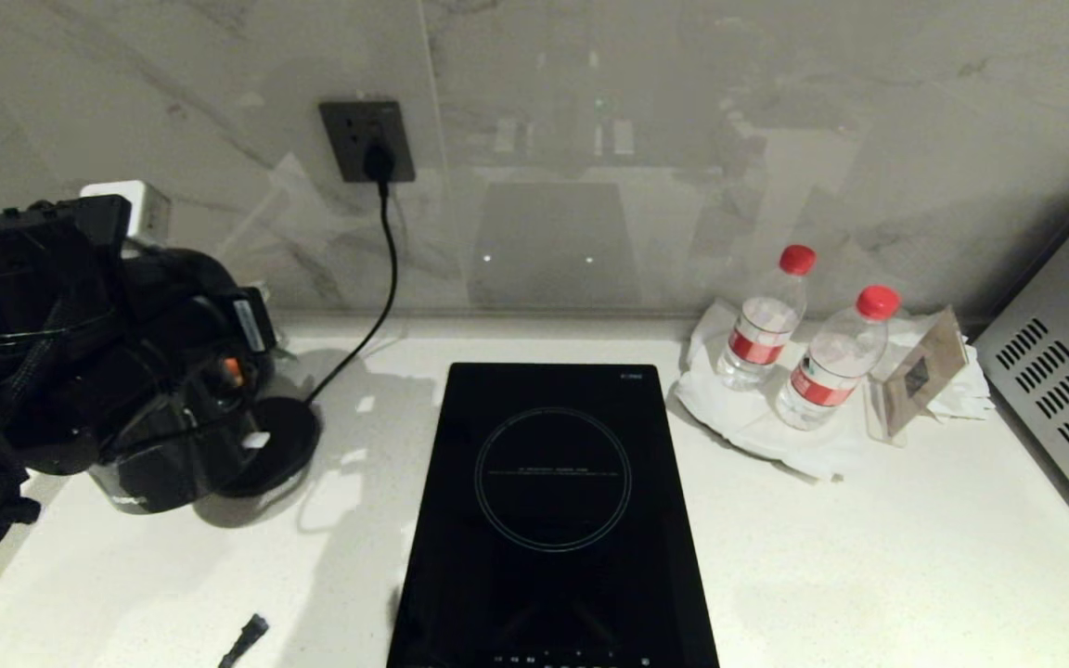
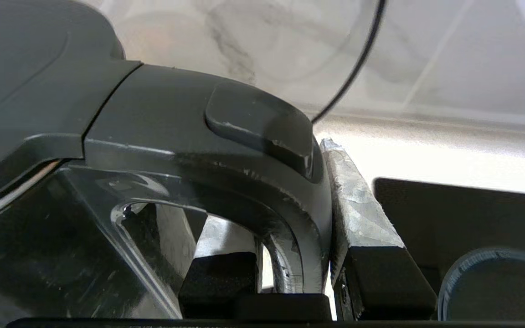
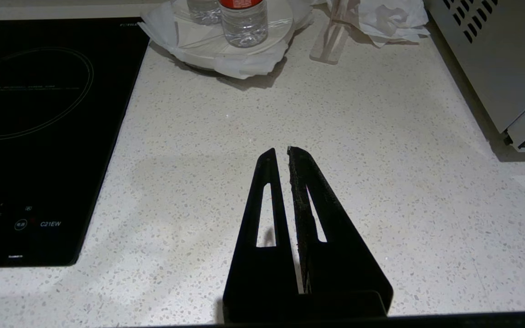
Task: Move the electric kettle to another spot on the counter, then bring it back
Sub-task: Place it by the sink
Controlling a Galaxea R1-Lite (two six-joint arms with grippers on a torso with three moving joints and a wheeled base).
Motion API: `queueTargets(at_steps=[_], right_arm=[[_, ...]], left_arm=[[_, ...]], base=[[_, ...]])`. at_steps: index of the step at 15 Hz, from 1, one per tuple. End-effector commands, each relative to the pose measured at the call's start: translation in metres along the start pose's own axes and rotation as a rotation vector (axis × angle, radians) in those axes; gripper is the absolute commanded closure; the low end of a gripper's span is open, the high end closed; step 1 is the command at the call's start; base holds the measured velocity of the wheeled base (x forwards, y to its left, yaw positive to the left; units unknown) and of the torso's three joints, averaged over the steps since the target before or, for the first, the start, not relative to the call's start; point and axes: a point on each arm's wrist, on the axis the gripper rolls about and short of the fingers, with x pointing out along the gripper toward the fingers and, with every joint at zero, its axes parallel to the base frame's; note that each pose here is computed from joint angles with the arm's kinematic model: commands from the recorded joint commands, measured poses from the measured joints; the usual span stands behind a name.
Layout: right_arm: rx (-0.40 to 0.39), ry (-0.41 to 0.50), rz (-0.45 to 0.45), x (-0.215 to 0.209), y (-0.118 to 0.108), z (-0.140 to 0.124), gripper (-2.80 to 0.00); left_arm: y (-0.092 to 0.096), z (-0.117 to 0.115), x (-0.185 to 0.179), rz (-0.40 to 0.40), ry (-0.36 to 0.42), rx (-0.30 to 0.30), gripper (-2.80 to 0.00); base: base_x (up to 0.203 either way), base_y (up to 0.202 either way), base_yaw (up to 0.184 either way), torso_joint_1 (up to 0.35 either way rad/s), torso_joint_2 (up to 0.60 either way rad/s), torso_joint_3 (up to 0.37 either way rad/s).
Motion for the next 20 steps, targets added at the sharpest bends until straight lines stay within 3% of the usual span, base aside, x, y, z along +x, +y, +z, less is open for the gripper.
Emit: queueTargets(at_steps=[1, 3, 10, 20], right_arm=[[0.0, 0.0, 0.0, 0.0, 0.0, 0.0, 0.0], [0.0, 0.0, 0.0, 0.0, 0.0, 0.0, 0.0], [0.0, 0.0, 0.0, 0.0, 0.0, 0.0, 0.0], [0.001, 0.0, 0.0, 0.0, 0.0, 0.0, 0.0]], left_arm=[[0.004, -0.002, -0.021, -0.028, -0.004, -0.001, 0.0], [0.004, -0.007, -0.029, -0.061, 0.008, 0.0, 0.0], [0.009, -0.017, -0.043, -0.047, 0.035, 0.001, 0.0], [0.014, -0.032, -0.056, -0.045, 0.076, 0.0, 0.0]], base=[[0.0, 0.0, 0.0, 0.0, 0.0, 0.0], [0.0, 0.0, 0.0, 0.0, 0.0, 0.0], [0.0, 0.0, 0.0, 0.0, 0.0, 0.02], [0.0, 0.0, 0.0, 0.001, 0.0, 0.191]])
